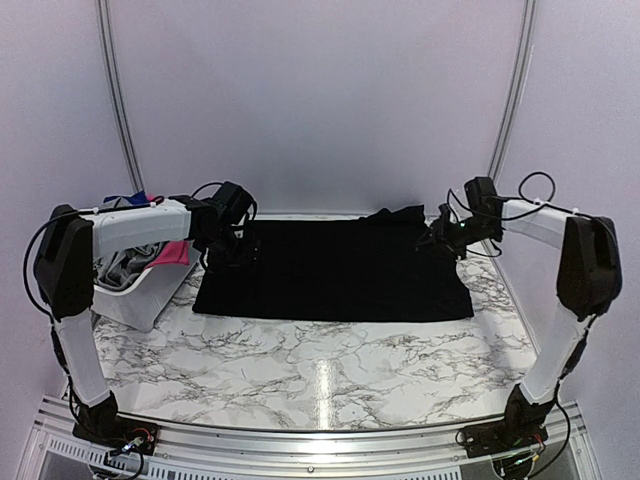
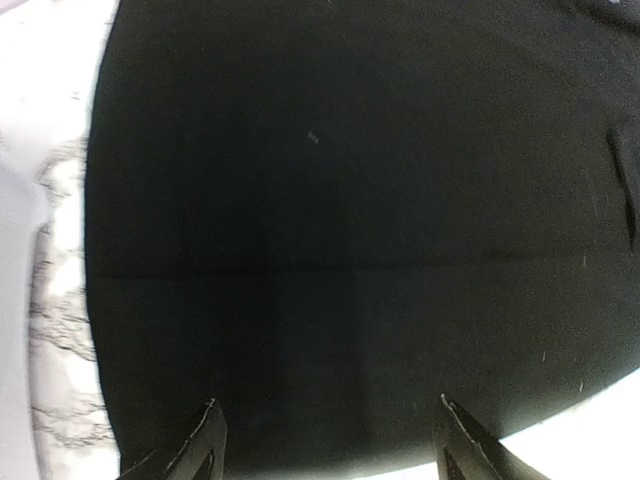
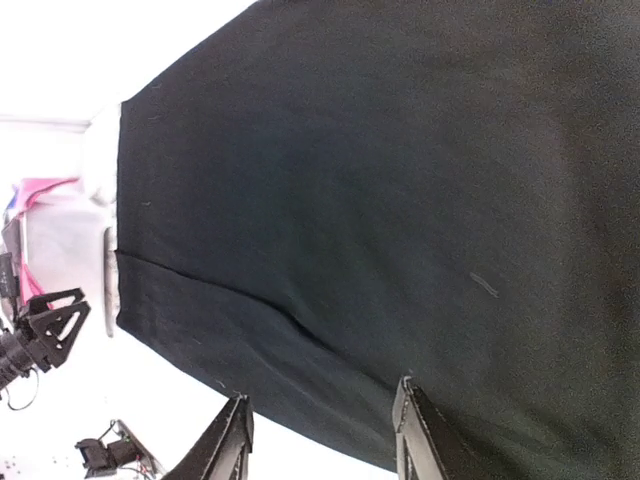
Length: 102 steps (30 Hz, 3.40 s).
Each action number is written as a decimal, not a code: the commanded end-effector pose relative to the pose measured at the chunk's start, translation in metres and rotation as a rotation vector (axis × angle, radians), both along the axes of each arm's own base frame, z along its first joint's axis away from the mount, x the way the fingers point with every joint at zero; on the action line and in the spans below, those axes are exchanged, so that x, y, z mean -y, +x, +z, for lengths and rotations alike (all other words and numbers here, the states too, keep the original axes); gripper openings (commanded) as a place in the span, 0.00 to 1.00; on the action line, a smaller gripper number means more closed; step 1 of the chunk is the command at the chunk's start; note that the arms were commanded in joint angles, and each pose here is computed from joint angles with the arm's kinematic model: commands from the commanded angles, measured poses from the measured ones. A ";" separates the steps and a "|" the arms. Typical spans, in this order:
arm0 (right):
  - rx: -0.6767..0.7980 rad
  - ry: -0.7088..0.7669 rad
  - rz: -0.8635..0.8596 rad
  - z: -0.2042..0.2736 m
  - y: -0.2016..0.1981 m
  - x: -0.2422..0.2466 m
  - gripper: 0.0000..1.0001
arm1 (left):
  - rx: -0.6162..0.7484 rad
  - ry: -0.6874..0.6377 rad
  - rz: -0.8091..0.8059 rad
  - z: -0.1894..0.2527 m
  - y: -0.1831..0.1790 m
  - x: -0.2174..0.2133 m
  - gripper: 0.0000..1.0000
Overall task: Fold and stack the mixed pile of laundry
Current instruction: Adjust the 1/3-folded T-shirt at the center of the board, then move the 1/3-folded T-shirt to the center of the board.
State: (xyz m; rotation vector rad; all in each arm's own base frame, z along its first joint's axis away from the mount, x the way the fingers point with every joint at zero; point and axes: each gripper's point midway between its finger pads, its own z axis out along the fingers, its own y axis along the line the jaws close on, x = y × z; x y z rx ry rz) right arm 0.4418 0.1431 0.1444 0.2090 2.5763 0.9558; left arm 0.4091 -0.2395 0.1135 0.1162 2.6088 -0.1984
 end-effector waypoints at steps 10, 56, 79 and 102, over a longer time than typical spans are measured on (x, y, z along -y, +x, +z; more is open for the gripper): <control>-0.166 -0.386 -0.100 -0.074 -0.066 0.108 0.33 | -0.139 0.052 -0.124 -0.055 -0.033 0.005 0.71; -0.279 -0.497 -0.133 -0.126 -0.046 0.147 0.02 | -0.251 0.324 -0.033 -0.127 -0.046 -0.053 0.66; -0.333 -0.341 -0.191 -0.100 -0.150 0.143 0.28 | -0.330 0.218 -0.092 -0.104 -0.188 -0.046 0.64; -0.257 -0.281 0.017 -0.117 -0.121 0.070 0.44 | -0.295 0.280 -0.110 -0.112 -0.126 -0.019 0.66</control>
